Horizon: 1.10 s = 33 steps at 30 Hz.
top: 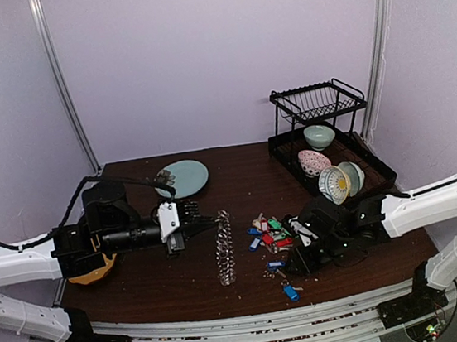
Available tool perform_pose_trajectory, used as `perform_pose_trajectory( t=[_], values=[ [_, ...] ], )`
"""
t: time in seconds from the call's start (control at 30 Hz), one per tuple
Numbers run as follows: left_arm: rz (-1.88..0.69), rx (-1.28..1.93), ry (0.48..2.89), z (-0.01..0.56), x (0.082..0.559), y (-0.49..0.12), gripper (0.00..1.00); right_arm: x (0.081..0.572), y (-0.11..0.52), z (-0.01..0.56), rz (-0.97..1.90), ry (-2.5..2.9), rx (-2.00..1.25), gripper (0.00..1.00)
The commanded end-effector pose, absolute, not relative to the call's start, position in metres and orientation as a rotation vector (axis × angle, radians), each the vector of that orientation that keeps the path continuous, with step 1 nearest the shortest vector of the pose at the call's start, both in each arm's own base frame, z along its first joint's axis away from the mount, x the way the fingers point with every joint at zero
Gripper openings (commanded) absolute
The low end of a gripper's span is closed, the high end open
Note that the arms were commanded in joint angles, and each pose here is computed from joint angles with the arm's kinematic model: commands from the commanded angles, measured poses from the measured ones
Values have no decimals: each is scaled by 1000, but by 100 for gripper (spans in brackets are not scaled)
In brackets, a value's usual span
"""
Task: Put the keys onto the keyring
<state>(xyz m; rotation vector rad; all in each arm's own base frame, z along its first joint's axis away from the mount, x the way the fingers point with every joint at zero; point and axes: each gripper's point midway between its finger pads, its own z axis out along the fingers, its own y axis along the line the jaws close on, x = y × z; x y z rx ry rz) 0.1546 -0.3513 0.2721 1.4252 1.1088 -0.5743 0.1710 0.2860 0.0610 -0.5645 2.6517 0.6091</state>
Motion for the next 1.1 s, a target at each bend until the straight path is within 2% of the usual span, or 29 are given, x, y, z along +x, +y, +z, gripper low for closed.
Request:
perform_pose_trajectory(
  t=[0.0,0.17,0.33,0.47,0.6,0.93,1.07],
  values=[
    [-599,1332,1014,310,154,-350,0,172,301,60,770,2681,-350,48],
    [-605,1327,1035,305,154,-349,0,166,304,39,797,2739,-318,34],
    [-611,1333,1047,299,155,-350,0,164,292,28,694,2786,-339,32],
    [-618,1340,1055,296,155,-352,0,157,298,21,743,2811,-357,30],
    [-615,1337,1054,298,155,-351,0,151,298,17,778,2837,-350,22],
    [-616,1336,1053,298,154,-350,0,144,297,16,799,2858,-340,19],
    [-617,1337,1053,298,154,-350,0,145,298,17,797,2853,-351,1]
  ],
)
